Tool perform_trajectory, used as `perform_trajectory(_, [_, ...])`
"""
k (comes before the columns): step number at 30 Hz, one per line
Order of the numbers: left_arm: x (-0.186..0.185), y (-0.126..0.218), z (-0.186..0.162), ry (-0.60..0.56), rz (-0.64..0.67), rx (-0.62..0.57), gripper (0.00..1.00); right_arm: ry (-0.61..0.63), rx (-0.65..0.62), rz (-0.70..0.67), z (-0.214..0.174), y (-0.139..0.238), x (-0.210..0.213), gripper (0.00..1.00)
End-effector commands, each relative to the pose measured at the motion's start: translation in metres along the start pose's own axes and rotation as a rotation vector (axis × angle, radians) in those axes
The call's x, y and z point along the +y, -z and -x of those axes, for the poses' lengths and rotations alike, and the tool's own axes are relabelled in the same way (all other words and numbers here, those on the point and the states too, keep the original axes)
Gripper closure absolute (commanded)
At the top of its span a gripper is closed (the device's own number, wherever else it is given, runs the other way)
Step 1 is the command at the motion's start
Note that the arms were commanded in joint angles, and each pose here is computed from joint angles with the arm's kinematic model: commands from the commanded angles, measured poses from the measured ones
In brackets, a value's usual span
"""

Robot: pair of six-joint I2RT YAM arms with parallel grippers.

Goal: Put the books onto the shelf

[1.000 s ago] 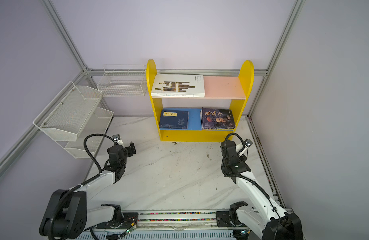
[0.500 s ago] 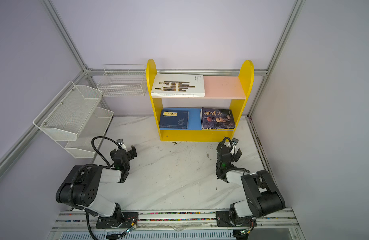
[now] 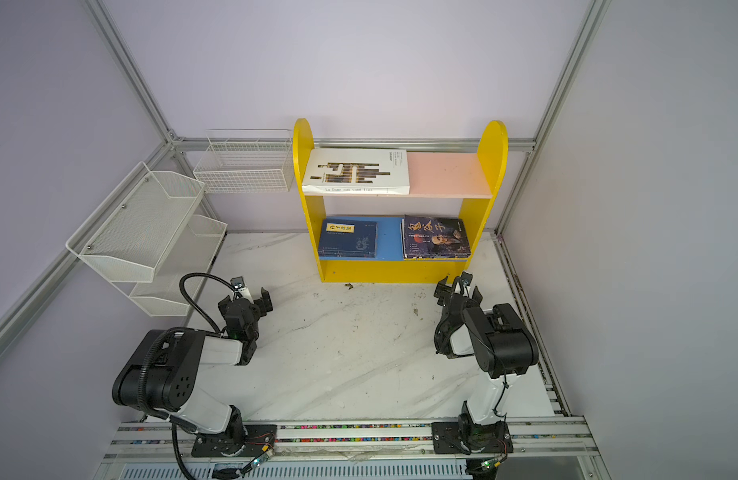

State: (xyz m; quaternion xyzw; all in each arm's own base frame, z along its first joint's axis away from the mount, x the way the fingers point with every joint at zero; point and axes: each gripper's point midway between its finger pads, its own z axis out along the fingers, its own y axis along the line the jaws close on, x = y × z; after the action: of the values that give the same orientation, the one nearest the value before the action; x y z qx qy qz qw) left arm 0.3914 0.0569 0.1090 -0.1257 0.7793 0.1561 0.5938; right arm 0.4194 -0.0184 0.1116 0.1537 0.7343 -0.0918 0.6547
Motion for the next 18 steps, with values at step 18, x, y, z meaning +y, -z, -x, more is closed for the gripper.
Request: perform_trajectory(18, [0.003, 0.001, 0.008, 0.019, 0.004, -0.034, 0.00, 0.033, -0.059, 0.159, 0.022, -0.006, 0.026, 0.03])
